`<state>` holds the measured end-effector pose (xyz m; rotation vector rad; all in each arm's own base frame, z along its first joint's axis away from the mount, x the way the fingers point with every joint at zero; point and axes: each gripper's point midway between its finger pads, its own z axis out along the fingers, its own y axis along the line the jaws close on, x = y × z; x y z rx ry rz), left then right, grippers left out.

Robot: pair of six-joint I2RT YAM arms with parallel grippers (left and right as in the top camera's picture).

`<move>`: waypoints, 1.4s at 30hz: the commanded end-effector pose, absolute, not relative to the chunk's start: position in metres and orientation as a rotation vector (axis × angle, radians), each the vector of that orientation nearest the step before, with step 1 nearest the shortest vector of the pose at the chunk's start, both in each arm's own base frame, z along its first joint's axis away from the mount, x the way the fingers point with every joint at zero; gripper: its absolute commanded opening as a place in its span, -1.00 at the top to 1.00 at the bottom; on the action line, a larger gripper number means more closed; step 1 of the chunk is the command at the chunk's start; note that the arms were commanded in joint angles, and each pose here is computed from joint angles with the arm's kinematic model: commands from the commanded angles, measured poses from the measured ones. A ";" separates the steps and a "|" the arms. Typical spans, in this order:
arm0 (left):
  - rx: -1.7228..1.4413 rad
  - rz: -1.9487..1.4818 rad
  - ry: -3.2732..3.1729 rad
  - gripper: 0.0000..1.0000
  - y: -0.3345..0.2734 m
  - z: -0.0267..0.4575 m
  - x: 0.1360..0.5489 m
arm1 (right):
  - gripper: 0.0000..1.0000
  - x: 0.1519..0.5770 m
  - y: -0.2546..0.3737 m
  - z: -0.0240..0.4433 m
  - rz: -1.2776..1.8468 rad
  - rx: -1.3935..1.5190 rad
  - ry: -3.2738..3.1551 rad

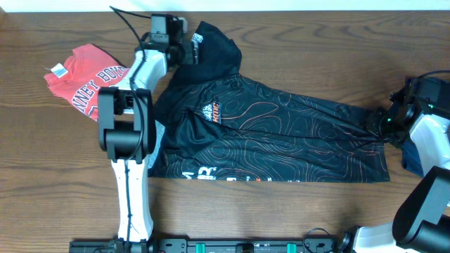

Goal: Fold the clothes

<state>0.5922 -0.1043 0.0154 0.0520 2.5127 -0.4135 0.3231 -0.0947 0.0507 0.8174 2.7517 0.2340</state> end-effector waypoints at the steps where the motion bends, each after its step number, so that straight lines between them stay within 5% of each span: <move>1: 0.125 -0.388 2.565 -0.34 -0.120 -0.012 0.583 | 0.98 0.326 -0.094 0.056 0.214 0.773 2.748; 10: 0.103 -0.319 2.572 0.88 -0.112 -0.014 0.584 | 0.98 0.326 -0.094 0.056 0.214 0.771 2.749; 22: -0.090 -0.348 2.566 0.88 -0.088 0.046 0.577 | 0.98 0.333 -0.104 0.058 0.150 0.781 2.711; 35: -0.162 -0.356 2.609 0.88 -0.061 0.160 0.511 | 0.98 0.366 -0.116 0.072 0.161 0.823 2.540; 42: -0.214 -0.338 2.799 0.88 -0.054 0.163 0.452 | 0.98 0.349 -0.099 0.069 0.270 0.855 2.630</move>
